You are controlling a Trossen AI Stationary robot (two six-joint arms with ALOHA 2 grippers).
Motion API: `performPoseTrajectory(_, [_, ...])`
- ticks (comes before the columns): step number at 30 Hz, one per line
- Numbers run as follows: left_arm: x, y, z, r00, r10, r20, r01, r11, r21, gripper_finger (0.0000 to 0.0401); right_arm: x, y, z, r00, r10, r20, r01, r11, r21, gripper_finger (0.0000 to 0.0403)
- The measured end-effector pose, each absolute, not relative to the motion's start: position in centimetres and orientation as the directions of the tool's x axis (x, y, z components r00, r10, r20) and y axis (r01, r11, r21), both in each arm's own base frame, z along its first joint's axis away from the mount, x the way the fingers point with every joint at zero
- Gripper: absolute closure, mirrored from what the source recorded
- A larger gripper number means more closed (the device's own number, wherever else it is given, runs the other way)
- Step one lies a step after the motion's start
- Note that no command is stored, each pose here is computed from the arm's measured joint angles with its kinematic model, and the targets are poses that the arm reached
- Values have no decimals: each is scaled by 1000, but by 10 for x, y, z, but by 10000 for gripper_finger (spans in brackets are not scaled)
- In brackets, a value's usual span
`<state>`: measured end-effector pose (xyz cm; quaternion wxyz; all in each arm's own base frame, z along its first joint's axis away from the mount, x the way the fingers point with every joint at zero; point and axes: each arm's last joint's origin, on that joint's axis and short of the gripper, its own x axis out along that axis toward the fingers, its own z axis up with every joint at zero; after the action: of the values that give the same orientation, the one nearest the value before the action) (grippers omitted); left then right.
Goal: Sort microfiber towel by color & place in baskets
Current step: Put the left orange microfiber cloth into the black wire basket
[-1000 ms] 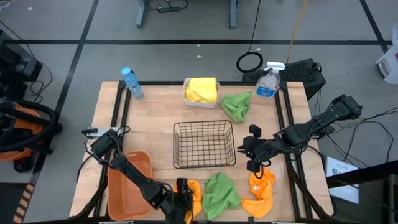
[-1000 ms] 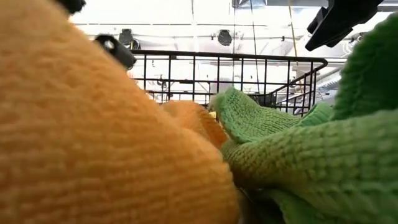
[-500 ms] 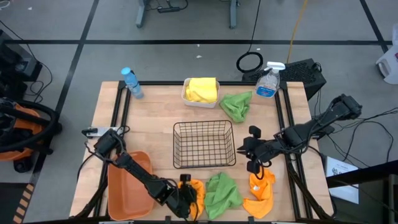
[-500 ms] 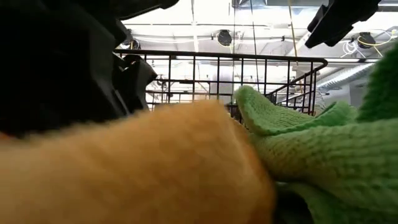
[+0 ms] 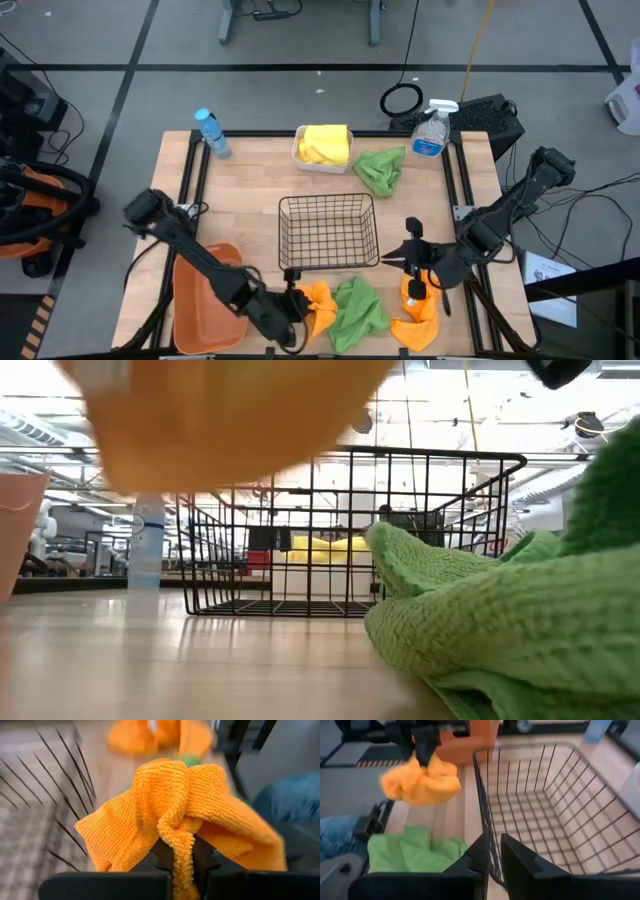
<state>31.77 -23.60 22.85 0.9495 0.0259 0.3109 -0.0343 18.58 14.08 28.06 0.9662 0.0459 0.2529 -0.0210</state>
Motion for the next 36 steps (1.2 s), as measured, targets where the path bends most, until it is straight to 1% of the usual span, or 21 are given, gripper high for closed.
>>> performPoseTrajectory(4, [304,-232,267,874,-30,-485,74,995,71,379,182,156,284,914,-47,-403,67,997,36,365])
performPoseTrajectory(7, [294,-230,292,915,-27,-402,75,992,103,376,183,168,283,931,-31,-365,37,999,11,365])
performPoseTrajectory(11, [287,-225,311,944,3,-331,52,986,157,375,193,180,277,942,-18,-335,16,1000,-8,365])
performPoseTrajectory(16, [286,-218,317,952,99,-288,-35,975,219,375,210,196,261,950,-15,-311,-7,997,-71,365])
performPoseTrajectory(20, [291,-212,318,949,146,-281,-81,970,228,375,221,207,251,961,-7,-277,-25,993,-113,365])
performPoseTrajectory(28, [298,-201,318,943,181,-280,-119,967,227,374,244,212,242,980,-25,-196,-6,988,-157,365])
performPoseTrajectory(32, [298,-201,318,943,180,-279,-118,967,226,374,253,202,246,984,-60,-166,35,988,-150,365])
performPoseTrajectory(36, [296,-202,320,945,174,-278,-113,968,223,374,259,190,251,984,-95,-153,67,981,-180,364])
